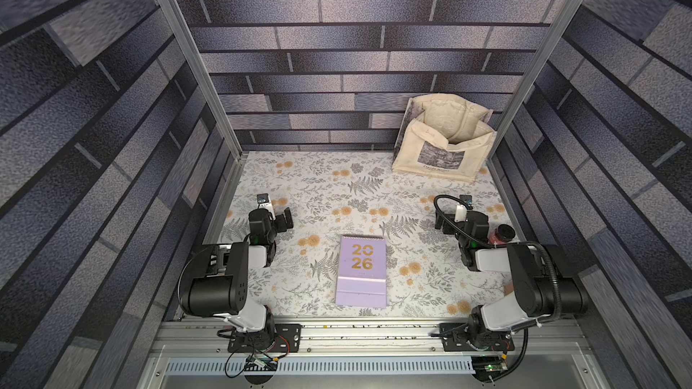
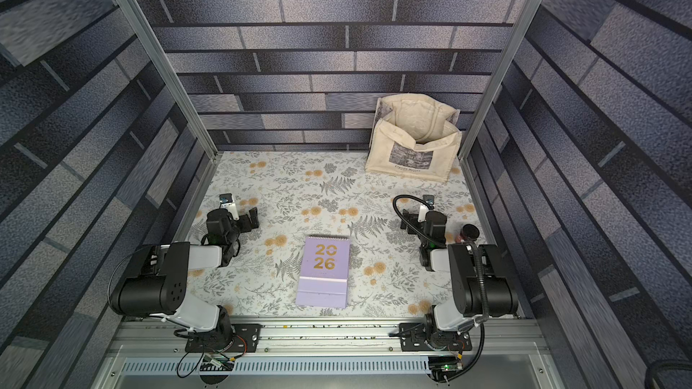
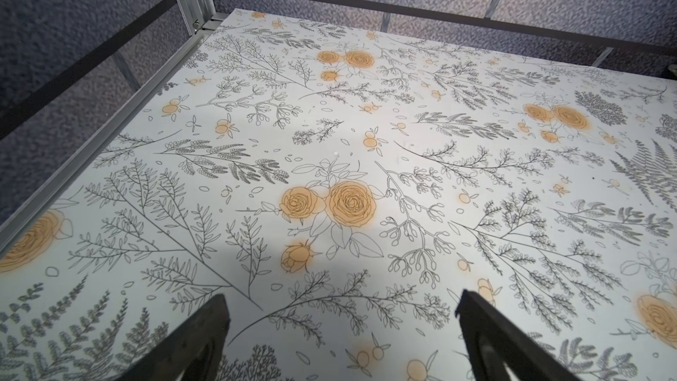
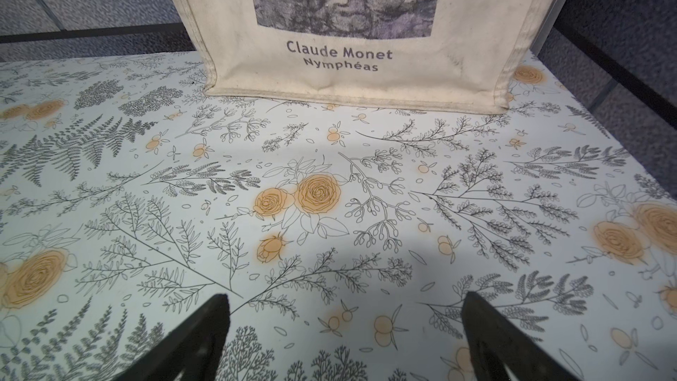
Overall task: Stack the calendars
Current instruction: Reset both arms
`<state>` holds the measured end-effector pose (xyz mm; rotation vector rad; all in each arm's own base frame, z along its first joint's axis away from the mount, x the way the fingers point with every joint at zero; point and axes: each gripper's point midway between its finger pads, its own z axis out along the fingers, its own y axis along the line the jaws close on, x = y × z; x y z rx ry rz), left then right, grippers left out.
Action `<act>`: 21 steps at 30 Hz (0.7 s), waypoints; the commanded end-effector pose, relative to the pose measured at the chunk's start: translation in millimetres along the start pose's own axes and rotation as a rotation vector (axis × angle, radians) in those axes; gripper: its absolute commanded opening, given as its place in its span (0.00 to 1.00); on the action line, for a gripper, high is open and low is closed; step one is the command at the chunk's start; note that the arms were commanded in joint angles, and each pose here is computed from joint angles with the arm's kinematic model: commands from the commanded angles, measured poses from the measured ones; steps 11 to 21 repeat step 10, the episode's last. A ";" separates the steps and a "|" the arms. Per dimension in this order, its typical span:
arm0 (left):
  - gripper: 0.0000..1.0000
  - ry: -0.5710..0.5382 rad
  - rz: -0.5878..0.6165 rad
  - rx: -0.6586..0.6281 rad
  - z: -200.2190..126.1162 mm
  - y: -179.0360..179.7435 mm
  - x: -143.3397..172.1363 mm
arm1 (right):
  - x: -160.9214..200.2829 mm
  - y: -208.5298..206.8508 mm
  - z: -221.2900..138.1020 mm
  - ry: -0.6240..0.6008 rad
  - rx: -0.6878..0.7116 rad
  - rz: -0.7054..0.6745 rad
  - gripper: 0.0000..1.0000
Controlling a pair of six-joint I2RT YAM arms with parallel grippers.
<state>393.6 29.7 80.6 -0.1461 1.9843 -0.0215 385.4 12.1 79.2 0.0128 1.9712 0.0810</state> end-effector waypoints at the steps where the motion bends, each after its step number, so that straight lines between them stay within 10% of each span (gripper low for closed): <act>1: 1.00 -0.041 0.018 -0.020 2.0 2.1 -11.5 | -13.5 0.2 1.1 -0.049 0.004 -0.014 1.00; 21: 1.00 -0.031 0.019 -0.021 1.6 1.6 -10.3 | -13.8 4.1 -1.6 -0.067 -0.010 -0.024 1.00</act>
